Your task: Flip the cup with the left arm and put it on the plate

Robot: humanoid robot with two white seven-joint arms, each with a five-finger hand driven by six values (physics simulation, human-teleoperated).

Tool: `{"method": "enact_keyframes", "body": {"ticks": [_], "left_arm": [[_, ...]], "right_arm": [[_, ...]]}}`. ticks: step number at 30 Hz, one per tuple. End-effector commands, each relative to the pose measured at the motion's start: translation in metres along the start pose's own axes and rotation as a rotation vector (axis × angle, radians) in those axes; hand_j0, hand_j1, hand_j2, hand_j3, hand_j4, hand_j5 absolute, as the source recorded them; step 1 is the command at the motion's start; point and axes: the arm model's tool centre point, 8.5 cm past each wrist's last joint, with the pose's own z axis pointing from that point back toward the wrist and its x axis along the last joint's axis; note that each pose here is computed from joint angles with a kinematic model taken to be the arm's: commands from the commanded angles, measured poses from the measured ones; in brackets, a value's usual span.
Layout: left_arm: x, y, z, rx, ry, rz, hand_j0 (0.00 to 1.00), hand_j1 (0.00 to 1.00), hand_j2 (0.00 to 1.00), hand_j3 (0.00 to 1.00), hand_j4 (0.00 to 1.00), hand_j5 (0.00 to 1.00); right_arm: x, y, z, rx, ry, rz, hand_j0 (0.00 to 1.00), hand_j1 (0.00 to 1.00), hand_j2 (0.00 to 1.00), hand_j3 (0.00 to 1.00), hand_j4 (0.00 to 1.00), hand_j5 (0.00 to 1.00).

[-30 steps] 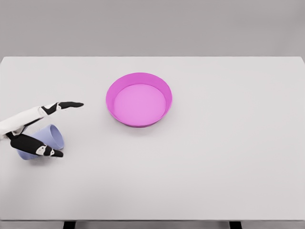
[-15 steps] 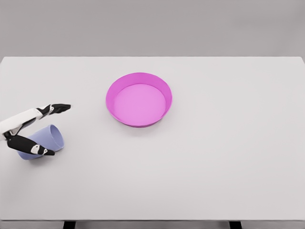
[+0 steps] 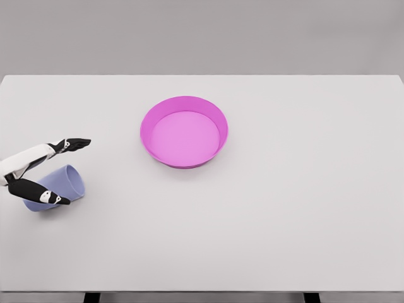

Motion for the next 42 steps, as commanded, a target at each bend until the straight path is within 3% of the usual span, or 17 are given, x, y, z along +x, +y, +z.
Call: {"method": "enact_keyframes", "body": {"ticks": [1, 12, 19, 25, 40, 42], "left_arm": [[0.000, 0.000, 0.000, 0.001, 0.000, 0.003, 1.00, 1.00, 1.00, 1.00, 1.00, 1.00], [-0.001, 0.000, 0.000, -0.008, 0.016, -0.031, 1.00, 1.00, 1.00, 1.00, 1.00, 1.00], [-0.011, -0.002, 0.002, -0.007, 0.074, -0.010, 1.00, 1.00, 1.00, 1.00, 1.00, 1.00], [-0.014, -0.003, 0.002, -0.019, 0.096, -0.050, 1.00, 1.00, 1.00, 1.00, 1.00, 1.00], [-0.033, -0.009, 0.005, -0.015, 0.197, 0.005, 1.00, 1.00, 1.00, 1.00, 1.00, 1.00], [-0.032, -0.010, 0.004, -0.019, 0.195, 0.007, 0.87, 0.87, 0.87, 0.87, 0.87, 0.87]], "right_arm": [[0.001, 0.000, 0.000, -0.001, -0.001, -0.001, 1.00, 1.00, 1.00, 1.00, 1.00, 1.00], [0.001, 0.000, 0.000, 0.001, -0.001, -0.001, 1.00, 1.00, 1.00, 1.00, 1.00, 1.00], [0.000, 0.000, 0.000, 0.001, 0.000, -0.001, 1.00, 1.00, 1.00, 1.00, 1.00, 1.00], [0.000, 0.000, 0.000, -0.001, 0.000, 0.001, 1.00, 1.00, 1.00, 1.00, 1.00, 1.00], [0.000, 0.000, 0.000, 0.001, 0.000, 0.001, 1.00, 1.00, 1.00, 1.00, 1.00, 1.00], [0.000, 0.000, 0.000, 0.001, 0.000, -0.001, 1.00, 1.00, 1.00, 1.00, 1.00, 1.00]]}}
